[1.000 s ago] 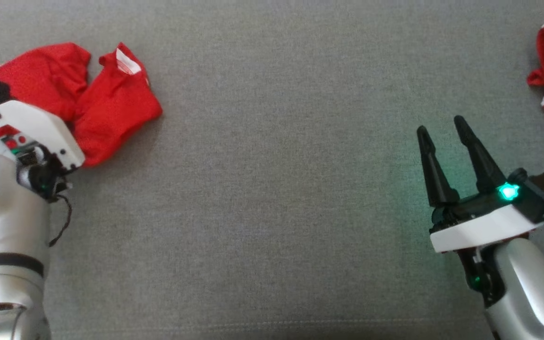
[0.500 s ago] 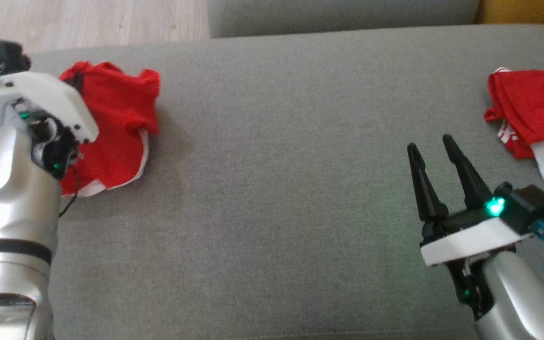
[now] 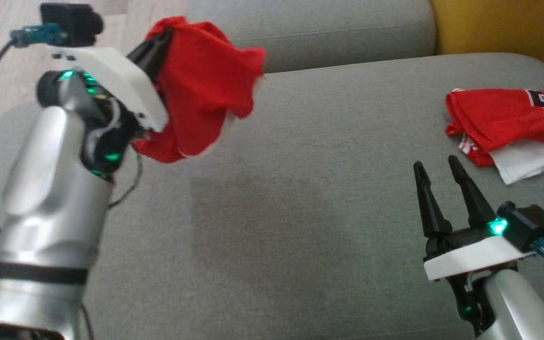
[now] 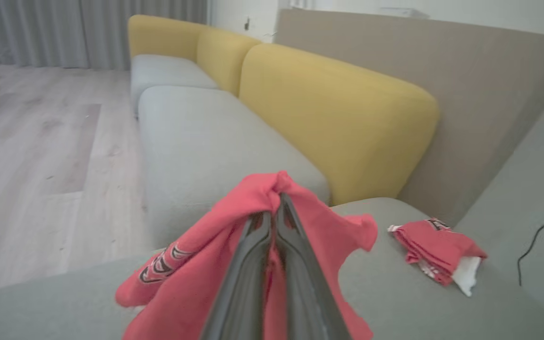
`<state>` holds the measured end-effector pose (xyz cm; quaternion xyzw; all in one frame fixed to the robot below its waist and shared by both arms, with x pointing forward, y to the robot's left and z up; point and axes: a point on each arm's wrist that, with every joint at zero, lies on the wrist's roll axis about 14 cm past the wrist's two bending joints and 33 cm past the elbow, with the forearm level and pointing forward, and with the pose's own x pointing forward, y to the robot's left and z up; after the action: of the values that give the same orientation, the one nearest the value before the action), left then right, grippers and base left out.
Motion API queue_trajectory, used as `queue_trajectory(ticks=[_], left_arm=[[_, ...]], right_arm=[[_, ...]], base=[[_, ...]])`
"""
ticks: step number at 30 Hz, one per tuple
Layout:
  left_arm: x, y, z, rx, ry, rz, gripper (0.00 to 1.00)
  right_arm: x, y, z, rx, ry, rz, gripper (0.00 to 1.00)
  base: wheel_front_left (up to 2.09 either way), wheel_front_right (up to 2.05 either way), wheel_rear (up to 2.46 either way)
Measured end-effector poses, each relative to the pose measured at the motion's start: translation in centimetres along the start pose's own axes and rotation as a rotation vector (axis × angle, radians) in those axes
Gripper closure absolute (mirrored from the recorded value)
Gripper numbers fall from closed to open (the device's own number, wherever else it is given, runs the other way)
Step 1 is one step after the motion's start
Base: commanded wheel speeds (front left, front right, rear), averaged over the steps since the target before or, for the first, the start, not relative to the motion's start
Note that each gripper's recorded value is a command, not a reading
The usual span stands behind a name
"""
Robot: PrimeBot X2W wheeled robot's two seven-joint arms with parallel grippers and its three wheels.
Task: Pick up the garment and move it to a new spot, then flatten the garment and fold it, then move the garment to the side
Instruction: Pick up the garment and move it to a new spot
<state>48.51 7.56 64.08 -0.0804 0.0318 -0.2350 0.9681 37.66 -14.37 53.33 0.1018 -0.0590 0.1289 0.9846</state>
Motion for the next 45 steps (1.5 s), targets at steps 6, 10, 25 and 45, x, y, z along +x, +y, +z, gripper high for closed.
queue_trajectory(ticks=[6,10,25,45], left_arm=[[-0.1,-5.9,-2.0,-0.095,-0.055,-0.100,1.00],[-0.8,-6.5,-8.6,-0.218,0.026,-0.077,1.00],[-1.7,-5.1,-14.8,-0.259,0.029,-0.015,0.00],[-13.8,2.0,-10.4,-0.031,-0.233,0.401,0.00]], right_arm=[[-1.0,-1.5,0.6,-0.009,-0.015,-0.051,0.00],[-1.7,-2.3,0.0,-0.006,0.003,-0.081,0.00],[-1.4,-2.2,-1.1,0.005,0.035,-0.072,0.00],[-2.7,-0.8,-2.0,0.028,0.060,-0.049,0.00]], base=[[0.00,0.00,0.00],[0.00,0.00,0.00],[0.00,0.00,0.00],[0.00,0.00,0.00]])
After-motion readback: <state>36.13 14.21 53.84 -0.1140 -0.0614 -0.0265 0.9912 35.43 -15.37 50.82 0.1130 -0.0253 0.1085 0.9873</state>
